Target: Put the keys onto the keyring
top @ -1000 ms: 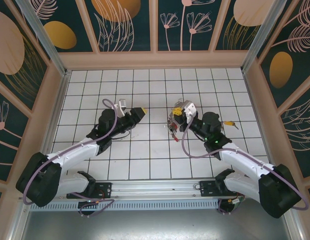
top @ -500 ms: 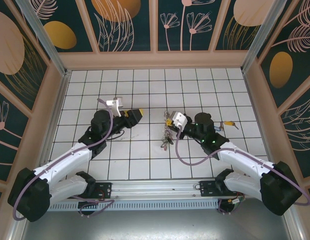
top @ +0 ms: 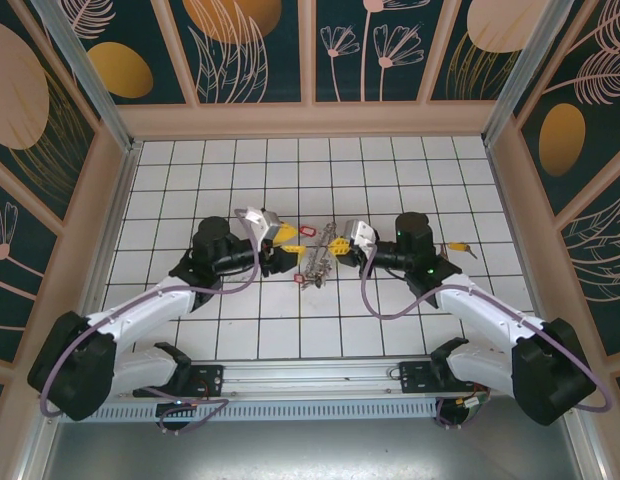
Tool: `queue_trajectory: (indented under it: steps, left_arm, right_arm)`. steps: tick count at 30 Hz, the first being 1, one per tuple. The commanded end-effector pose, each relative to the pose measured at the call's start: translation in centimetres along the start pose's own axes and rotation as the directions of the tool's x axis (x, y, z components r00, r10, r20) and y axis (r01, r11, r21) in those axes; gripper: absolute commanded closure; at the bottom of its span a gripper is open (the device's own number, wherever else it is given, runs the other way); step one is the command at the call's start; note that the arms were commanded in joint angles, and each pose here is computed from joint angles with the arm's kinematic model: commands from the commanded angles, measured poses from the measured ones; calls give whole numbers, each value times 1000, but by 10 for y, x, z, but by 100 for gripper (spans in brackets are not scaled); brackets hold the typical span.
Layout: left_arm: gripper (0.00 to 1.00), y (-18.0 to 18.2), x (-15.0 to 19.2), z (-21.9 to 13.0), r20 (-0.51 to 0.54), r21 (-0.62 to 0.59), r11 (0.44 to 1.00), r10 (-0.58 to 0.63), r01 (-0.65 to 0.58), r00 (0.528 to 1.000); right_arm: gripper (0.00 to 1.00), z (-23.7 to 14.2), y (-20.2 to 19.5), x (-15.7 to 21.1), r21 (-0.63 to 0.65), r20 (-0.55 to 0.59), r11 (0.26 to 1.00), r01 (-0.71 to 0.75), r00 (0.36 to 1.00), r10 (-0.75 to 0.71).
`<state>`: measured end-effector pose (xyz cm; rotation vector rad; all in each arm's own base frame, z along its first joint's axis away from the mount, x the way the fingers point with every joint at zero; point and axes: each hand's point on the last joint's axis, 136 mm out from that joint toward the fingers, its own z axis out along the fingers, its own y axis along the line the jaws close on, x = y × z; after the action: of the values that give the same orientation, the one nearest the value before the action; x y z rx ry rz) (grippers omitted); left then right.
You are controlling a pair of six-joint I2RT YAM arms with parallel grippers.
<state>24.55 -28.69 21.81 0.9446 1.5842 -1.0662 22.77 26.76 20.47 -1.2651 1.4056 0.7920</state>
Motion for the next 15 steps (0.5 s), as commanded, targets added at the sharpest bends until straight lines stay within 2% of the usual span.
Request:
queue_trajectory:
  steps: [1, 8, 15]
  left_arm:
    - [44, -16, -12, 7, 20, 136, 981, 139, -141, 990]
    - [48, -14, -5, 18, 14, 194, 967, 168, -168, 986]
    - [53, -7, 11, 28, -60, 225, 958, 196, -178, 979]
  right_arm:
    - [100, -1, 2, -22, -46, 62, 997, 70, 996, -67]
    - [100, 7, -5, -12, -57, 4, 996, 73, 997, -73]
    - [100, 13, -6, -10, -90, -5, 993, 74, 997, -74]
